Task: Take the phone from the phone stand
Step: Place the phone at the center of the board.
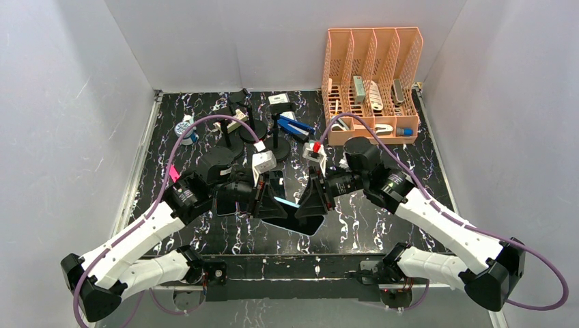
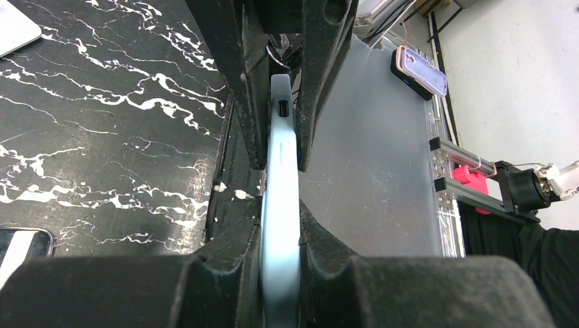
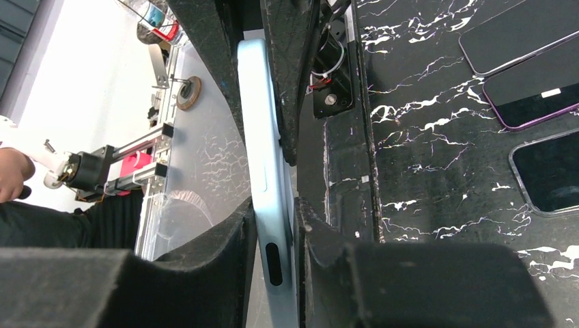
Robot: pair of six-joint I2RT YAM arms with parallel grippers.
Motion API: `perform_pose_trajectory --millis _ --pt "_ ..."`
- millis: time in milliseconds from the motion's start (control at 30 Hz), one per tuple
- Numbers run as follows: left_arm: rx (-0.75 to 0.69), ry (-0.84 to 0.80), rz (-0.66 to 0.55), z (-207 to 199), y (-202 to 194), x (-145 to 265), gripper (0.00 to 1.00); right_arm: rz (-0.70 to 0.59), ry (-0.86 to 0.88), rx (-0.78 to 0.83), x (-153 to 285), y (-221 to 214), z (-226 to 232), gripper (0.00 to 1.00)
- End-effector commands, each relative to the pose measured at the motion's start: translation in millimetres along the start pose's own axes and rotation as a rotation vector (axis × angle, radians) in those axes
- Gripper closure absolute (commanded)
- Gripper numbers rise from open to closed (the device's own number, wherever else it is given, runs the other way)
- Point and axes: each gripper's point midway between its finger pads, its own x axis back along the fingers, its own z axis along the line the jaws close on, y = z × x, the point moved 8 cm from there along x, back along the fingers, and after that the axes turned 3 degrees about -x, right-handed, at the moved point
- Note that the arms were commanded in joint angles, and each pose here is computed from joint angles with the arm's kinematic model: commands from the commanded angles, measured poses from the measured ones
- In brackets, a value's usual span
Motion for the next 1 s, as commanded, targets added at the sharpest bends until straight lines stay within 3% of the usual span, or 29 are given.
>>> perform_pose_trajectory --millis 0,167,233,400,433,600,733,967 --pt "-0.073 -0.055 -0.057 -16 17 7 1.0 -0.025 0.029 0.057 -1 8 6 0.7" --pt "-0.073 -0.053 -0.057 -15 18 6 0.98 -0.037 0.042 0.065 -3 4 7 0.88" --pt "-0.078 -0.039 -0.066 -15 19 7 0.76 -0.059 0.025 0.074 -1 4 7 0.99" --pt "-0.107 0.091 -0.13 -11 22 15 0.24 -0.169 -0.071 0.09 5 7 8 0.99" --pt "-0.112 0.143 -0.154 -8 24 17 0.21 -0.198 -0.096 0.092 7 8 8 0.99" --pt "-0.102 0.529 -0.342 12 24 44 0.19 -0.348 -0.24 0.076 17 12 5 0.99" --pt "-0.087 0.785 -0.493 28 14 68 0.19 -0.508 -0.449 -0.058 24 6 -19 0.99" --pt "-0.095 1.089 -0.509 53 -12 91 0.21 -0.739 -0.643 -0.299 26 -13 -60 0.99"
